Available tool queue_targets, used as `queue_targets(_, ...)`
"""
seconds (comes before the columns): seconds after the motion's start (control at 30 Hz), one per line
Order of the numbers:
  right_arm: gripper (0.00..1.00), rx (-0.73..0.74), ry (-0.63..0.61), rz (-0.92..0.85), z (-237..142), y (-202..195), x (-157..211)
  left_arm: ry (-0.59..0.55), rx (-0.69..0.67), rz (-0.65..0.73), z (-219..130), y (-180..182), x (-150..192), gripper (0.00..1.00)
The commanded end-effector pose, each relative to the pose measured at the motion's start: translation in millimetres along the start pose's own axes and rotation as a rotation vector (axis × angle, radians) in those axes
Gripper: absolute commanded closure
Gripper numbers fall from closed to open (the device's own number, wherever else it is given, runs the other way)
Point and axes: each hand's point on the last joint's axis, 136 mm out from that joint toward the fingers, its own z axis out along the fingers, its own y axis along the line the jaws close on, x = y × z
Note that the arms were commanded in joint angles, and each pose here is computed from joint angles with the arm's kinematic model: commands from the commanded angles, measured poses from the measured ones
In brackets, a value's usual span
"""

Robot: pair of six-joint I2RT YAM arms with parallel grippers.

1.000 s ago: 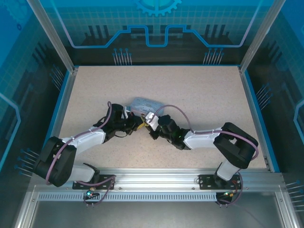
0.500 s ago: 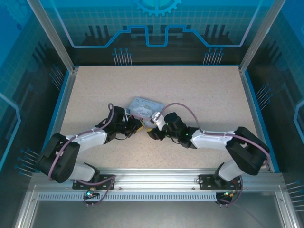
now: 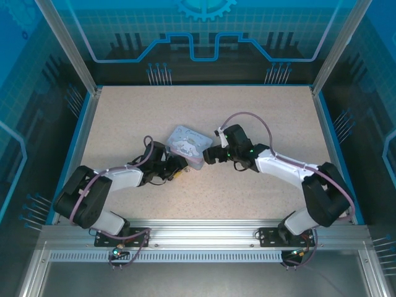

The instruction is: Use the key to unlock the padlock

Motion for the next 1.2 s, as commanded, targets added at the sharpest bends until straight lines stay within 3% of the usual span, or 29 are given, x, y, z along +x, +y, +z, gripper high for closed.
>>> queue_targets(0.0,0.00,-0.018,0.054,0.149,5.2,-4.9,-6.0,-0.058,-0.030,0.101,-25.4,-5.1,-2.5,0.37)
queue_targets(0.1,0.00,-0.114,0.046,0.251,10.2,0.2,-20.3,-0.132,-0.078,0.165,-57.7,-13.2,-13.5,0.26)
queue_targets(0.23,0.00,-0.130,0.056,0.321,15.8,2.3,-24.5,-0.227,-0.092,0.168,-95.7,-16.9,-42.7,0.12)
queue_targets(0.4,0.00,-0.136,0.069,0.352,22.8,6.0,-16.6,-0.301,-0.043,0.173,-113.0,-27.4,-97.9,0.01)
queue_targets(0.6,0.00,-0.181,0.072,0.396,22.0,15.0,-6.9,-0.305,0.008,0.257,-88.0,-41.4,-158.2,0.01)
queue_targets(0.8,0.00,-0.192,0.102,0.421,25.6,19.6,5.0,-0.184,0.101,0.258,-39.8,-45.4,-173.5,0.01)
queue_targets(1.17,0.00,-0.259,0.106,0.403,38.8,33.4,-9.0,-0.034,0.203,0.294,-4.3,-64.1,-139.5,0.24)
